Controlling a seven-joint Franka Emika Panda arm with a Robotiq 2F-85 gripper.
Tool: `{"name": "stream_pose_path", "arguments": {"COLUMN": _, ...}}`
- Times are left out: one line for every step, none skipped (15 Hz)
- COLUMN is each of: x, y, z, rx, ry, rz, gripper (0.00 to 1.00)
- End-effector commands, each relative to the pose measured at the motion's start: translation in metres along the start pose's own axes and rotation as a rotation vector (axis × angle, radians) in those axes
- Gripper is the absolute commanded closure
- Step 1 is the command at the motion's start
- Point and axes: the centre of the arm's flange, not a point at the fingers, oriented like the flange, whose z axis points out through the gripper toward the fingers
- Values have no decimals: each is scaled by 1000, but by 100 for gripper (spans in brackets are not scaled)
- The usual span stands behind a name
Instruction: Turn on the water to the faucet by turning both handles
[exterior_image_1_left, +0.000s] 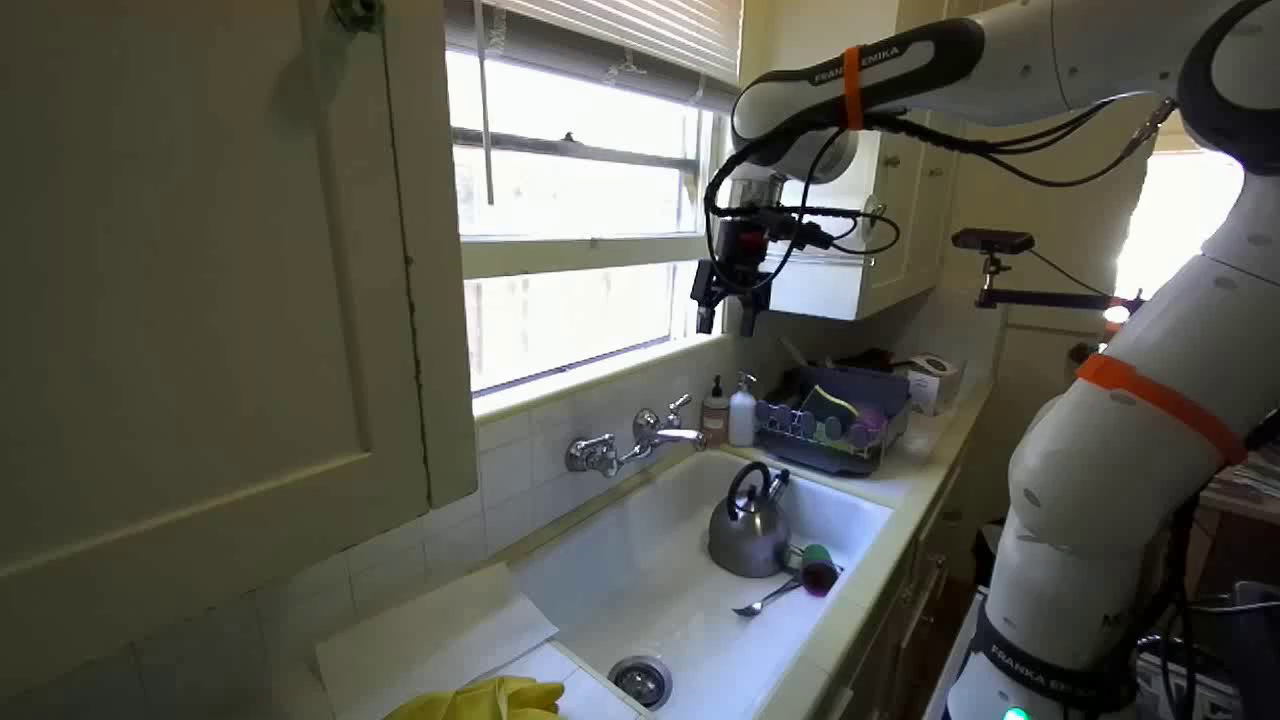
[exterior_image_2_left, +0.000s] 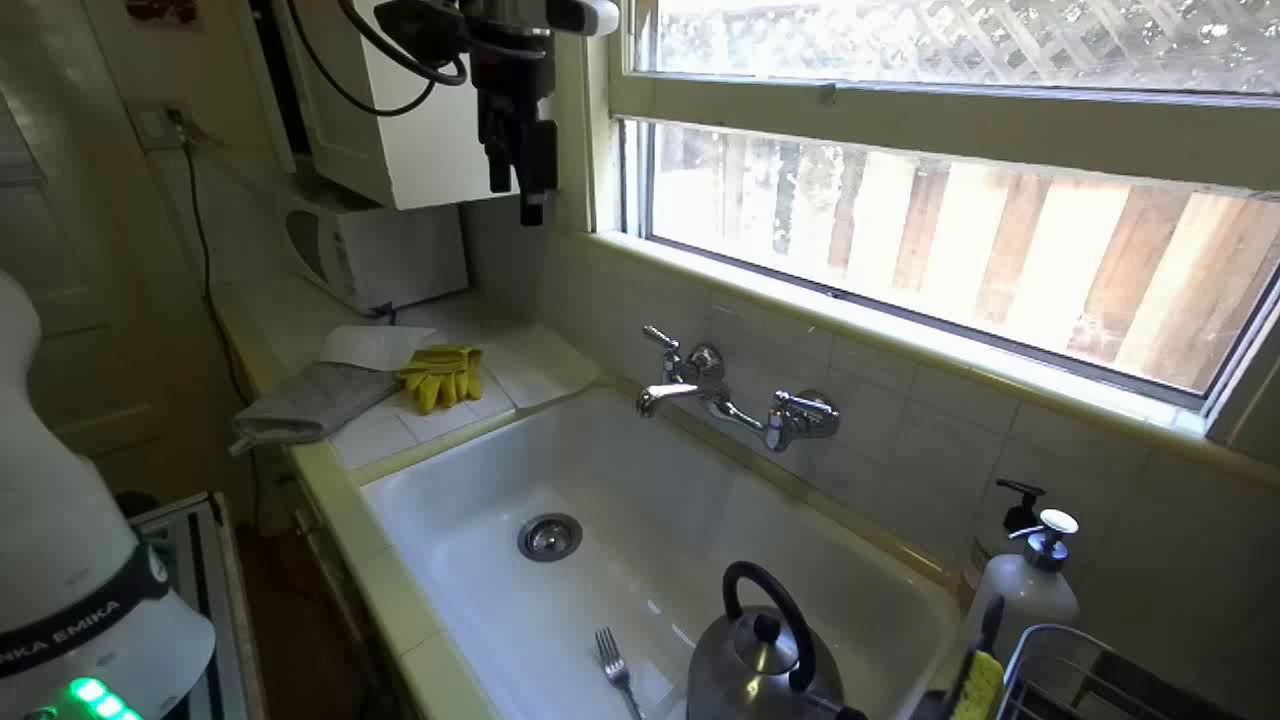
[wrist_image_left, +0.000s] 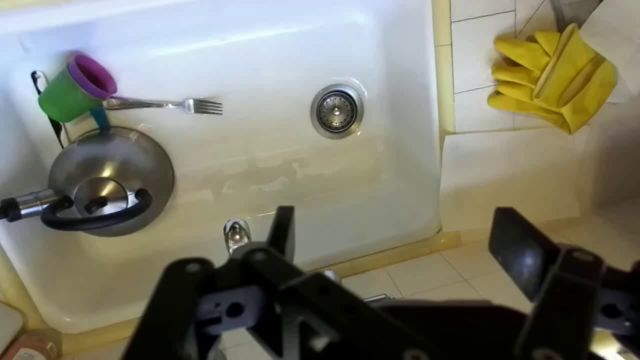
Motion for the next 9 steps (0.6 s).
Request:
{"name": "stream_pose_path", "arguments": {"x": 0, "y": 0, "z": 0, "rx": 0, "ry": 0, "rz": 0, "gripper": 0}}
{"name": "stream_pose_path", "arguments": {"x": 0, "y": 0, "z": 0, "rx": 0, "ry": 0, "rz": 0, "gripper": 0}}
{"name": "stream_pose_path", "arguments": {"x": 0, "y": 0, "z": 0, "rx": 0, "ry": 0, "rz": 0, "gripper": 0}}
{"name": "stream_pose_path", "arguments": {"x": 0, "y": 0, "z": 0, "rx": 0, "ry": 0, "rz": 0, "gripper": 0}}
{"name": "stream_pose_path", "arguments": {"x": 0, "y": 0, "z": 0, "rx": 0, "ry": 0, "rz": 0, "gripper": 0}}
{"name": "stream_pose_path", "arguments": {"x": 0, "y": 0, "z": 0, "rx": 0, "ry": 0, "rz": 0, "gripper": 0}}
{"name": "stream_pose_path", "arguments": {"x": 0, "y": 0, "z": 0, "rx": 0, "ry": 0, "rz": 0, "gripper": 0}}
{"name": "stream_pose_path", "arguments": {"x": 0, "y": 0, "z": 0, "rx": 0, "ry": 0, "rz": 0, "gripper": 0}}
{"name": "stream_pose_path", "arguments": {"x": 12, "y": -6, "z": 8, "rx": -16, "ry": 16, "rz": 85, "gripper": 0}}
